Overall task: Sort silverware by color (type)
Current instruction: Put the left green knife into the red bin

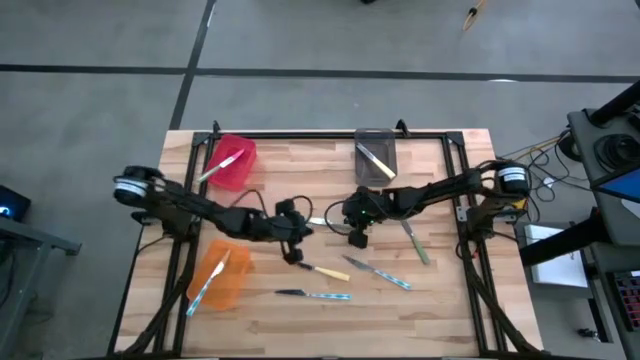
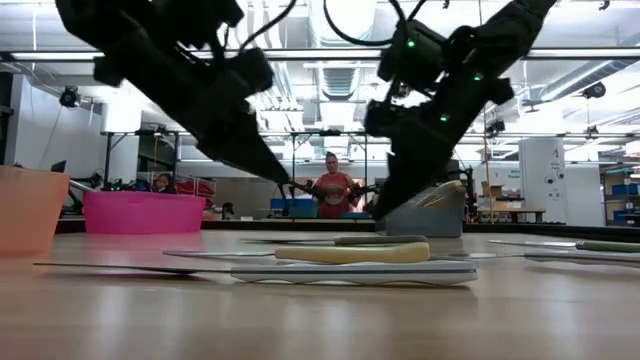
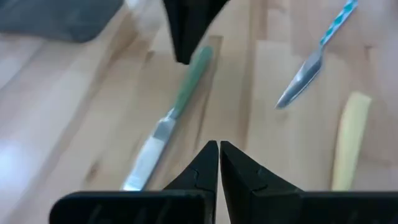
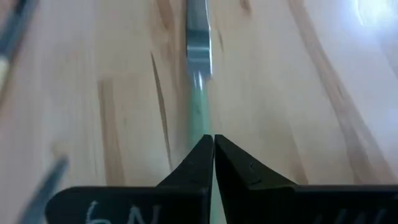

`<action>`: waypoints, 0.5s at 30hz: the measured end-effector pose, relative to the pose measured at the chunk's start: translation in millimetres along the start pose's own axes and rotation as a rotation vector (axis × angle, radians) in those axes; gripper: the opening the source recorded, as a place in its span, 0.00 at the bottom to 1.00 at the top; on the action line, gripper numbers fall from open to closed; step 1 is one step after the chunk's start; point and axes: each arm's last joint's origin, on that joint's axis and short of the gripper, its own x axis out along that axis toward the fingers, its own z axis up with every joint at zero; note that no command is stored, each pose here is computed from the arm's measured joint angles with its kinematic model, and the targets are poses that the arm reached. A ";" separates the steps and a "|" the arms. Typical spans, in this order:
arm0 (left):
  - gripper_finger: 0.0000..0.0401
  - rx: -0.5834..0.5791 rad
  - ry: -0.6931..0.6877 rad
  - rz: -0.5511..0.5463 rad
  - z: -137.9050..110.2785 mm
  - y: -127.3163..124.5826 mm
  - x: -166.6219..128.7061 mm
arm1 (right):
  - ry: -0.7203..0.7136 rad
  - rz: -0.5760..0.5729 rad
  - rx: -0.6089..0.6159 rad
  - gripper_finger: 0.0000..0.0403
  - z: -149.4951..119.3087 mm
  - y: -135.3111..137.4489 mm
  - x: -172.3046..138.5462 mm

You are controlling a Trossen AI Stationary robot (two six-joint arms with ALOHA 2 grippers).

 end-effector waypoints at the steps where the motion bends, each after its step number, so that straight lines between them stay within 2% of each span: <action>1: 0.00 -0.002 -0.013 -0.008 0.1 -3.3 5.2 | 0.013 -0.002 -0.010 0.02 -3.5 -0.4 -1.5; 7: 0.00 0.007 0.001 -0.015 2.5 -17.5 34.0 | 0.055 -0.010 -0.052 0.02 -21.0 -4.2 2.7; 15: 0.00 0.056 0.068 0.011 9.3 -28.3 62.2 | 0.063 0.007 -0.014 0.02 -28.6 -5.1 17.0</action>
